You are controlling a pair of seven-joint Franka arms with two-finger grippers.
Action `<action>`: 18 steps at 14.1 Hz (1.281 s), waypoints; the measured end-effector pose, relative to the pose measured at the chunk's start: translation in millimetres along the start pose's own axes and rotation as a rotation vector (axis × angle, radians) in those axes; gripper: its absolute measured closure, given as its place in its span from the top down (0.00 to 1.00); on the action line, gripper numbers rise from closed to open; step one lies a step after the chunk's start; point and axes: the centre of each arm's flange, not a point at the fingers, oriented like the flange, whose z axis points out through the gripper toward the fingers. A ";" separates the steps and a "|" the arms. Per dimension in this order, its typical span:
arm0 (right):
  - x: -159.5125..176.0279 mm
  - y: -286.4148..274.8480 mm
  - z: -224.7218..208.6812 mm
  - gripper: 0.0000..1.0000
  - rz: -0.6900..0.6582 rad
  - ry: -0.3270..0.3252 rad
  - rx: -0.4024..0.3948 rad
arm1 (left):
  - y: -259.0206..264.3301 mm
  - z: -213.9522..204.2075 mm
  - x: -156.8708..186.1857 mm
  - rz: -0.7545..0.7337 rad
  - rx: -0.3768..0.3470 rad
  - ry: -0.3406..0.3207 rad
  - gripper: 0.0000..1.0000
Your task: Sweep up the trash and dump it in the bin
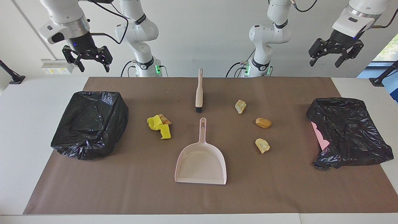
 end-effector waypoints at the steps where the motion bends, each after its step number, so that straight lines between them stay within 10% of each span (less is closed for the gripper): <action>1: 0.0 0.0 0.0 1.00 0.000 0.000 0.000 | 0.0 0.1 -0.2 0.000 0.000 -0.001 1.00; 11: -0.1 0.1 -0.1 1.00 0.000 0.000 0.000 | 18.8 12.6 -15.0 0.035 -0.006 -0.023 1.00; 18: -0.1 0.2 -0.1 1.00 0.000 0.000 0.000 | 132.5 66.5 -59.6 0.091 0.001 -0.062 1.00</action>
